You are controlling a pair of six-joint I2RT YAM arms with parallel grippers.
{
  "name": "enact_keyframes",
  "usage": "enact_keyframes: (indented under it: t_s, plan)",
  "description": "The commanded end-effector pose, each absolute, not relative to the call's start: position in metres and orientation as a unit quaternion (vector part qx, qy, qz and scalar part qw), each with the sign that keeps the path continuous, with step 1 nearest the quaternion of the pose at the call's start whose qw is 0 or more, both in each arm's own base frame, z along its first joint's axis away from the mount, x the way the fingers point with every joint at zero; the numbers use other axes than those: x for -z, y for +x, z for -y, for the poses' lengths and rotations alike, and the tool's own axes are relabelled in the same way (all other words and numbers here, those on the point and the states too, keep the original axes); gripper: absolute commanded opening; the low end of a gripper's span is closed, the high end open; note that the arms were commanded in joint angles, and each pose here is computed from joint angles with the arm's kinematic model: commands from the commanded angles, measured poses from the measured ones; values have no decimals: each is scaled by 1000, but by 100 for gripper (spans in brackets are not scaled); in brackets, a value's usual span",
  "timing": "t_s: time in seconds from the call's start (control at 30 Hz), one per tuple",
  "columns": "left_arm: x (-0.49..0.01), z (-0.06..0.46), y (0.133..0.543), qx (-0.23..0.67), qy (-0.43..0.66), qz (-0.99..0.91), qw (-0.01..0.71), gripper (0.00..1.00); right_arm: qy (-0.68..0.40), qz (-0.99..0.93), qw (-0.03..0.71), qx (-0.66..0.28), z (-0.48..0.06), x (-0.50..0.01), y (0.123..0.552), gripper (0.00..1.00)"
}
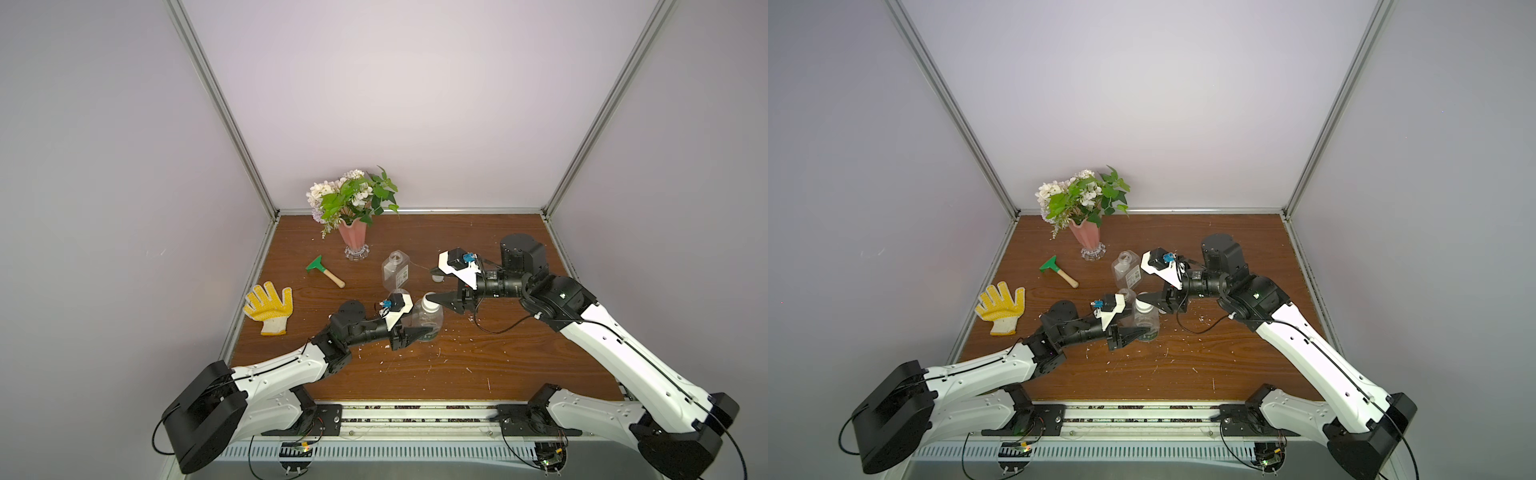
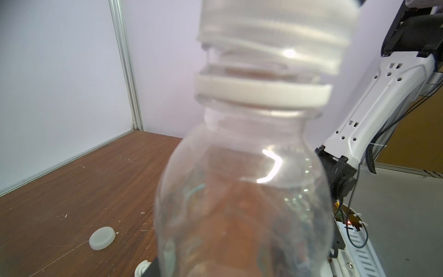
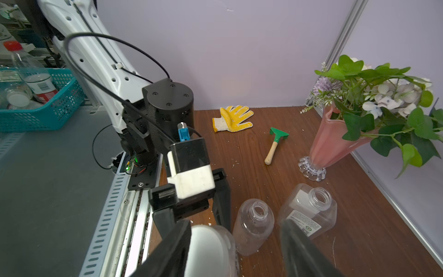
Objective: Screw on the bottle caps
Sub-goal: Screw the bottle cap onto the plastic bottle.
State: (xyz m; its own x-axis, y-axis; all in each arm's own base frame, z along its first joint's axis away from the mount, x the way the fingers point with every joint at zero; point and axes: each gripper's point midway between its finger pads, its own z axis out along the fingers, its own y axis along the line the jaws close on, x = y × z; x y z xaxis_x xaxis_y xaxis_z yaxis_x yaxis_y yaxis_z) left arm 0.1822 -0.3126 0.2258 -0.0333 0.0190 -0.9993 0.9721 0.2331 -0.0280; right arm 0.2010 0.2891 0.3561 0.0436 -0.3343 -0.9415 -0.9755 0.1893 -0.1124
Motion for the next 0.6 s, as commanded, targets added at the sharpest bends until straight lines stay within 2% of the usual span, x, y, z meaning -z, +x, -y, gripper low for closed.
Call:
enact_keyframes:
  t_s: [0.0,0.57]
  plan:
    - [-243,311,184,442,431,-548,564,55,-527,-609,496,-325,-286,-364,209,65]
    - [-248,309,184,441,428,-543,572,55,-521,-630,484,-313,-275,-339,219,62]
